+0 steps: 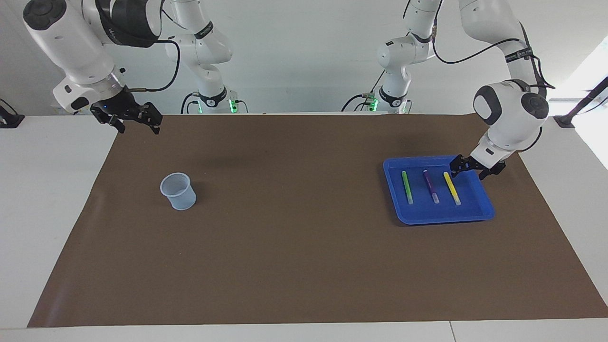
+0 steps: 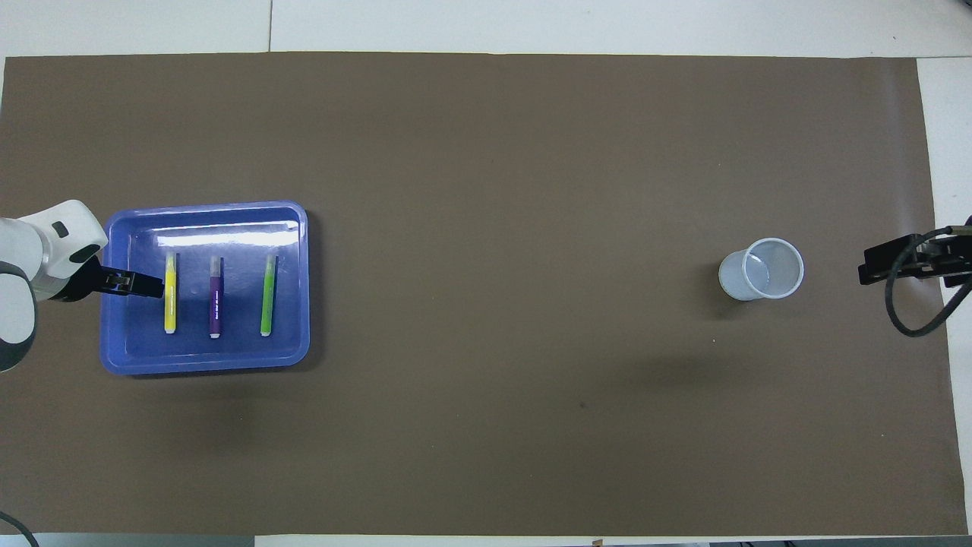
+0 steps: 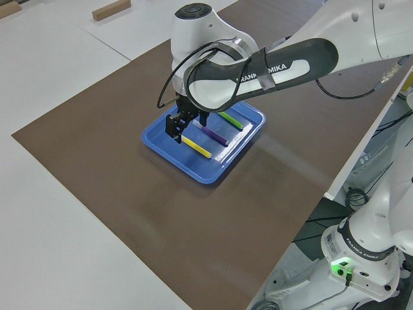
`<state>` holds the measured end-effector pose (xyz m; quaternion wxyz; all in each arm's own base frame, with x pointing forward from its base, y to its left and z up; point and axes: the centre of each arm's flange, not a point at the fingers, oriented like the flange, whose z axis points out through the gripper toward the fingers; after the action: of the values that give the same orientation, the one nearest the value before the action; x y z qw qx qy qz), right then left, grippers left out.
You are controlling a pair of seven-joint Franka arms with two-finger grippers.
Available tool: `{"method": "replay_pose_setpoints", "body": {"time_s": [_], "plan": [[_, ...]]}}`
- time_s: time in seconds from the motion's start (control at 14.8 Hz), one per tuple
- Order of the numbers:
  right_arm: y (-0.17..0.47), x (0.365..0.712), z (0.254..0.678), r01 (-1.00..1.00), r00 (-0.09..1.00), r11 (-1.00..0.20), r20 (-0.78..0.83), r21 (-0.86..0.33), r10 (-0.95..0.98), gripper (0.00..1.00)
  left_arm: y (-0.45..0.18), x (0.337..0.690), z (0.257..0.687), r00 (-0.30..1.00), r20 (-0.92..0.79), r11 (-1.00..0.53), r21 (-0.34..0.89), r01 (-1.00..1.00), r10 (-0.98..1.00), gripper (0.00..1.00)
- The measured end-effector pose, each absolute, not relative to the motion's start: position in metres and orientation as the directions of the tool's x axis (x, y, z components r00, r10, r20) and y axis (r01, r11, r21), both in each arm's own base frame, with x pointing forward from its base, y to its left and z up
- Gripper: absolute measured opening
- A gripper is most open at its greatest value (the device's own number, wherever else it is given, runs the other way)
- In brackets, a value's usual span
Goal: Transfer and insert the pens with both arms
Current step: 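Reach the left gripper down and grasp the yellow pen in the tray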
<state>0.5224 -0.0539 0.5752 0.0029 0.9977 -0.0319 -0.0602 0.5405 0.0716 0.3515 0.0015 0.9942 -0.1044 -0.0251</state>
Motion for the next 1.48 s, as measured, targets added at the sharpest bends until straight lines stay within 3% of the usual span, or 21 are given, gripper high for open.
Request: {"method": "replay_pose_setpoints", "body": {"time_s": [0.54, 0.67, 0.81, 1.28, 1.42, 1.48], "plan": [[-0.054, 0.522, 0.575, -0.063, 0.991, -0.998, -0.120, 0.010, -0.064, 1.00, 0.061, 0.548, 0.309, 0.970, -0.075, -0.973, 0.025, -0.231, -0.232, 0.95], [-0.054, 0.522, 0.575, -0.063, 0.991, -0.998, -0.120, 0.010, -0.064, 1.00, 0.062, 0.548, 0.307, 0.970, -0.075, -0.972, 0.025, -0.232, -0.233, 0.81], [-0.054, 0.522, 0.575, -0.063, 0.991, -0.998, -0.120, 0.010, -0.064, 1.00, 0.062, 0.548, 0.307, 0.969, -0.074, -0.972, 0.025, -0.233, -0.234, 0.75], [-0.054, 0.522, 0.575, -0.063, 0.991, -0.998, -0.120, 0.010, -0.064, 1.00, 0.060, 0.549, 0.295, 0.967, -0.088, -0.971, 0.032, -0.235, -0.237, 0.70], [-0.054, 0.522, 0.575, -0.063, 0.991, -0.998, -0.120, 0.010, -0.064, 1.00, 0.061, 0.551, 0.297, 0.968, -0.084, -0.971, 0.029, -0.237, -0.238, 0.59], [-0.054, 0.522, 0.575, -0.063, 0.991, -0.998, -0.120, 0.010, -0.064, 1.00, 0.061, 0.551, 0.297, 0.968, -0.084, -0.971, 0.029, -0.237, -0.238, 0.59]]}}
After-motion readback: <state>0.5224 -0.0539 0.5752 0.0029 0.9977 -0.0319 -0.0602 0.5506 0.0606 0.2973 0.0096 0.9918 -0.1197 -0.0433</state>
